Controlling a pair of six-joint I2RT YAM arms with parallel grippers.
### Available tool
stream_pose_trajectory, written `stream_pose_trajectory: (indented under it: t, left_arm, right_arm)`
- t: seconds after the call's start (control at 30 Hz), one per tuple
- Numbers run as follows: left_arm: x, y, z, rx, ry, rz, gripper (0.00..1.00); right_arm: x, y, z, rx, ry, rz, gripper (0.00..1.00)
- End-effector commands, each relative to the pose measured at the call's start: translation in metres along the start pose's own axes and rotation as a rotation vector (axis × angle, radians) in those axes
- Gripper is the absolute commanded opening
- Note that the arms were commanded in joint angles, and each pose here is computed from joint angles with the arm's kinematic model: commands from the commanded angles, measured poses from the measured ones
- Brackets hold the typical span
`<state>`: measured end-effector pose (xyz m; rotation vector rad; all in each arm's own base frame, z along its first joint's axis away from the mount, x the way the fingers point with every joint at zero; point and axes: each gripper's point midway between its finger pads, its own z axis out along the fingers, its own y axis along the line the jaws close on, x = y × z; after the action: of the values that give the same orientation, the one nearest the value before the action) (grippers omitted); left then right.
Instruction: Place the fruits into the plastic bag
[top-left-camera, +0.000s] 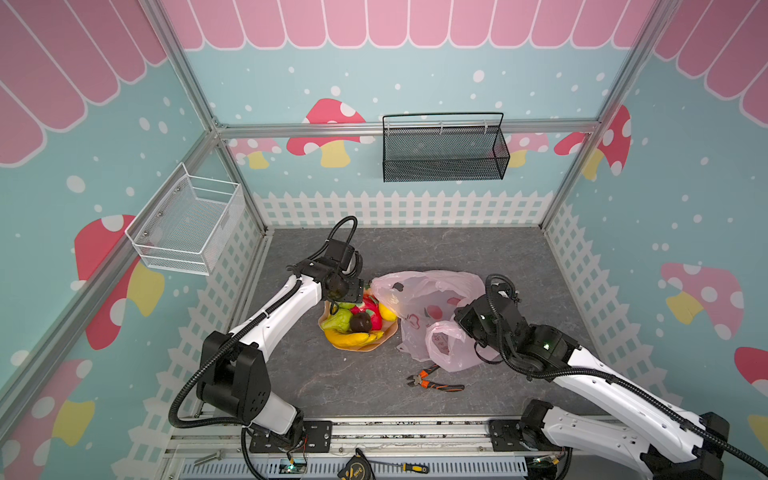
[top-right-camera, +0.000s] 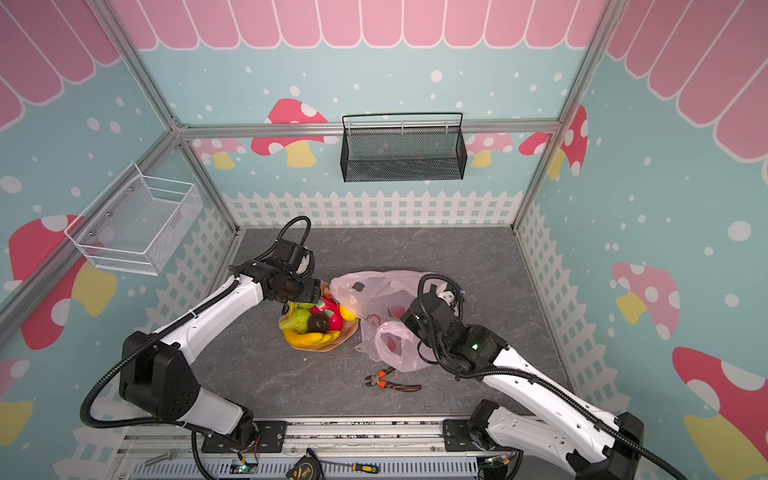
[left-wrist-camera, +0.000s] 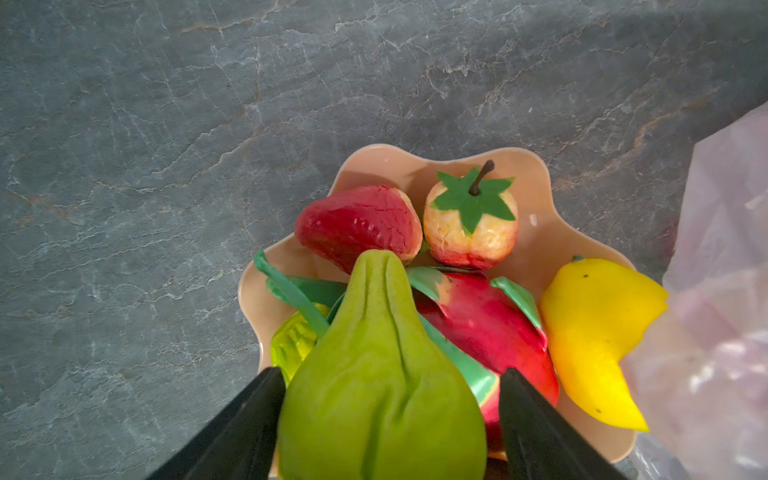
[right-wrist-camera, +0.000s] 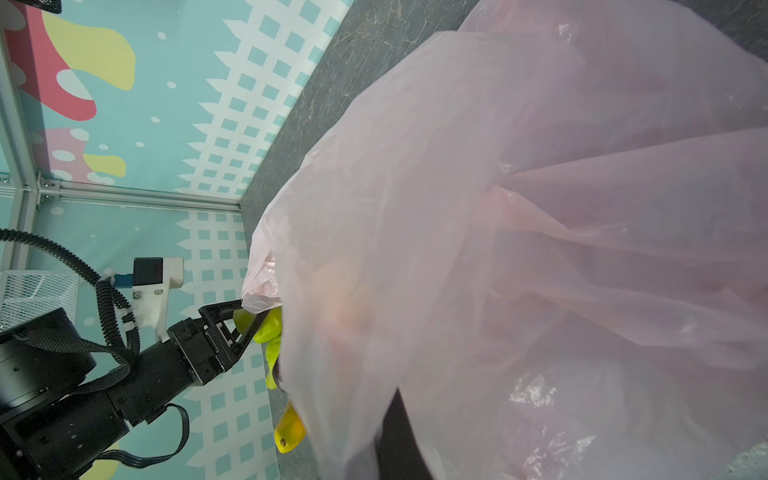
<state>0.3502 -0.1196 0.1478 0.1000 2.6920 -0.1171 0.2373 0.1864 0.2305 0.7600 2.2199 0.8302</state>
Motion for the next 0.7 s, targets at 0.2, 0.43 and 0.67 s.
stream_pose_trajectory:
  t: [0.2, 0.43, 0.67]
  left_arm:
    - [0.003, 0.002, 0.002, 0.006, -0.005, 0.007, 0.71]
    - [0.002, 0.0, -0.006, 0.023, -0.025, 0.002, 0.58]
    - [-0.014, -0.011, -0.042, 0.098, -0.121, -0.008, 0.48]
  right_arm:
    - [-0.005, 0.0, -0.002, -0.014, -0.021, 0.016, 0.0]
    - [-0.004, -0.003, -0.002, -0.019, -0.019, 0.026, 0.0]
    - [-0.005, -0.003, -0.003, -0.022, -0.025, 0.02, 0.0]
